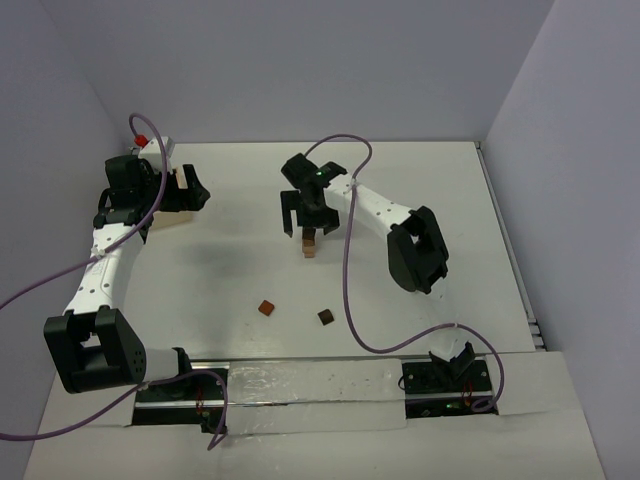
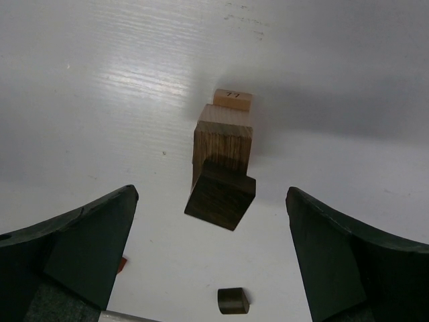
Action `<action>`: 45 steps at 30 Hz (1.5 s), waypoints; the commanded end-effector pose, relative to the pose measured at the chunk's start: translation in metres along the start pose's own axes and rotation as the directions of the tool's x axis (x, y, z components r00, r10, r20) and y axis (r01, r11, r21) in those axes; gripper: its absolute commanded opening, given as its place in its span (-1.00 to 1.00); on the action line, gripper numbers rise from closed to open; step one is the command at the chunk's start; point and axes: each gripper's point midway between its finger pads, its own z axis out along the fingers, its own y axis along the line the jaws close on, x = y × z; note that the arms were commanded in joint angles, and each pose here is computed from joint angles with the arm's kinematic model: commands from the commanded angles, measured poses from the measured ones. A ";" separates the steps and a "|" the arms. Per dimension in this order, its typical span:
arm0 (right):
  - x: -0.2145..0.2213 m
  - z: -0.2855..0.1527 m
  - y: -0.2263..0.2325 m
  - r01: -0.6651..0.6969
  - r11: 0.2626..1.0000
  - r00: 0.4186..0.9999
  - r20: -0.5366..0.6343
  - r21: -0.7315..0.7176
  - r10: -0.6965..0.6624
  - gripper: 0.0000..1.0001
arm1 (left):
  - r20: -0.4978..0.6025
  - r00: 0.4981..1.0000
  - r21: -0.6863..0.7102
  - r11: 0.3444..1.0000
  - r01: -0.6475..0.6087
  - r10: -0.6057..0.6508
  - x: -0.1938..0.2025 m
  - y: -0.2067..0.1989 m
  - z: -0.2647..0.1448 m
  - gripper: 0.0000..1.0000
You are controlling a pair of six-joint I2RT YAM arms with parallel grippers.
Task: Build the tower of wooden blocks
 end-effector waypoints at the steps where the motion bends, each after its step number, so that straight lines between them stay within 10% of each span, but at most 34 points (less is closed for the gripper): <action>1: 0.001 0.012 0.011 -0.009 1.000 1.000 -0.010 0.001 0.009 0.99 | 0.051 0.998 0.018 1.000 -0.023 0.022 -0.024 -0.006 -0.004 0.99; 45: 0.024 0.059 -0.002 0.000 0.997 0.996 -0.091 0.082 0.008 0.44 | 0.041 0.999 0.018 0.999 -0.027 0.027 -0.017 -0.004 -0.001 0.99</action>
